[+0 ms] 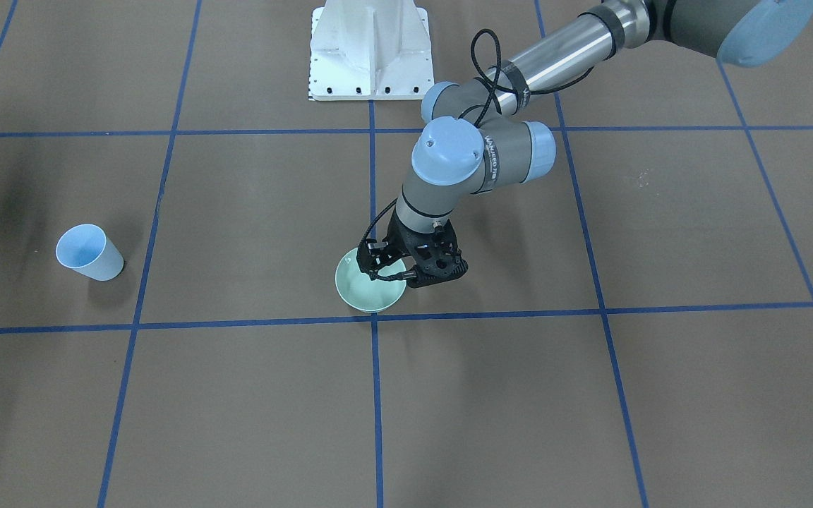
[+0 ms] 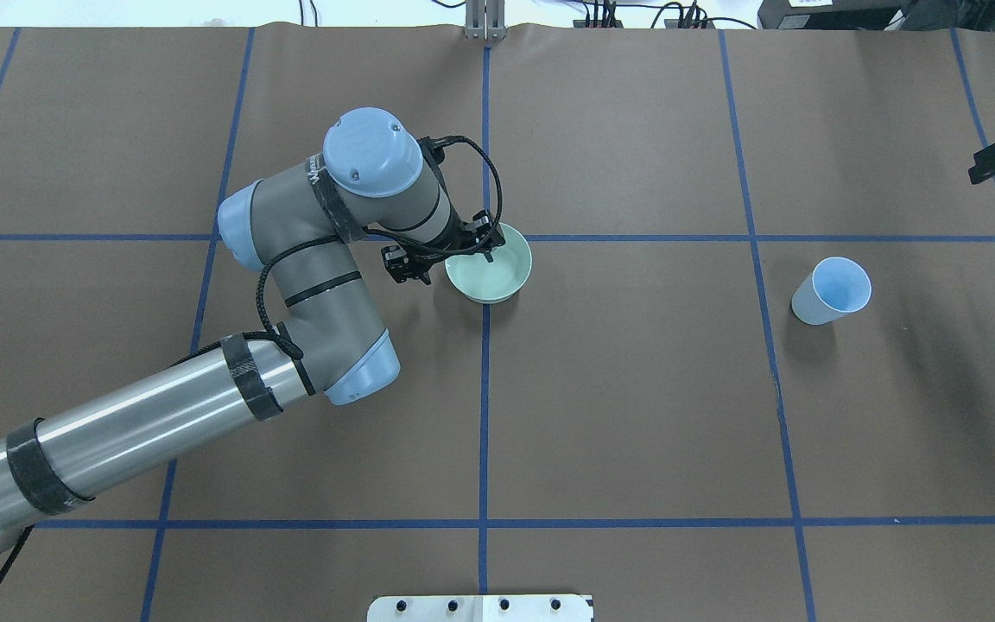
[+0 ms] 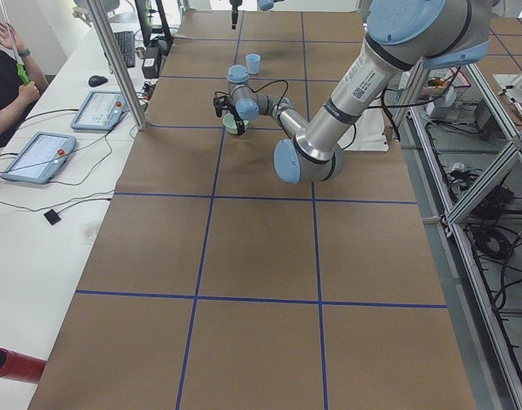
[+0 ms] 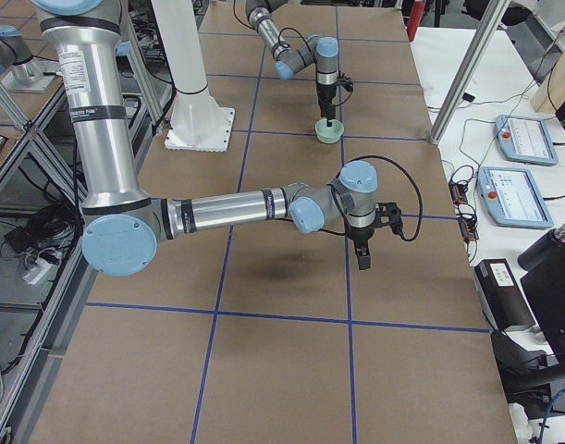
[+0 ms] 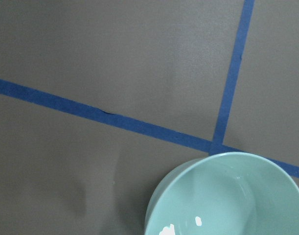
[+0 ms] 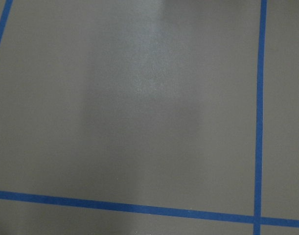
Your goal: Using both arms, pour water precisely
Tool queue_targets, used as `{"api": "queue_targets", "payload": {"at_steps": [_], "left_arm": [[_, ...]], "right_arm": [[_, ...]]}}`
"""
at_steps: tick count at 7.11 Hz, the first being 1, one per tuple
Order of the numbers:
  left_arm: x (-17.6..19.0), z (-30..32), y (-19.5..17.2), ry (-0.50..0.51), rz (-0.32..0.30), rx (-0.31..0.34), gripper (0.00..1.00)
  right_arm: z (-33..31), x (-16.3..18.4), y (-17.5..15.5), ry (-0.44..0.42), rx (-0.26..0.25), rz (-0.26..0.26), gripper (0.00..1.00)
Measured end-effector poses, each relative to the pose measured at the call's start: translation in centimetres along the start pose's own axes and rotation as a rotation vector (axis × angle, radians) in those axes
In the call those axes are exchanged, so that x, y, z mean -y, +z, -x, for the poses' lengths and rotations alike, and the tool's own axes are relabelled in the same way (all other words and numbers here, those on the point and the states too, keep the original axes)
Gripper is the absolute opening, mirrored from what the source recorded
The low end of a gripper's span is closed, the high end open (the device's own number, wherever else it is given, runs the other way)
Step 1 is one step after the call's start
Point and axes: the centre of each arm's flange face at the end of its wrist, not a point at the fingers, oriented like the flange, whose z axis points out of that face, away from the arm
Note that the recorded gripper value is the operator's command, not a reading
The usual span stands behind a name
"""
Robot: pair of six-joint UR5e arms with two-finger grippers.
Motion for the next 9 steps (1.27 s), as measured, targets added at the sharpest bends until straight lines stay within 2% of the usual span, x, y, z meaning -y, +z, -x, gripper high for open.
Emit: {"api": "queue_targets", "payload": {"at_steps": [1,2,5,7,9], "left_arm": [[0.0,0.1,0.3,0.000,-0.004,0.005,0.10],[0.0,0.2,0.4,0.001,-0.014,0.008,0.00],[0.5,0.2,-0.1,0.000,-0.027,0.010,0.00],[3.1,0.1,-5.3,-0.020,0.002,-0.009,0.00],[4.3,4.1,-10.9,0.062,0.009,0.018,0.00]], "right_arm": [[-0.1,0.0,0.1,0.001,0.000,0.002,1.00],[-0.1,0.0,0.1,0.002,0.003,0.003,1.00],[-0.1,-0.1,0.1,0.003,0.010,0.008,1.00],[-0.2,-0.1,0.1,0.007,0.010,0.011,1.00],[-0.1,0.2,-0.4,0.029,0.039,0.041,1.00]]}}
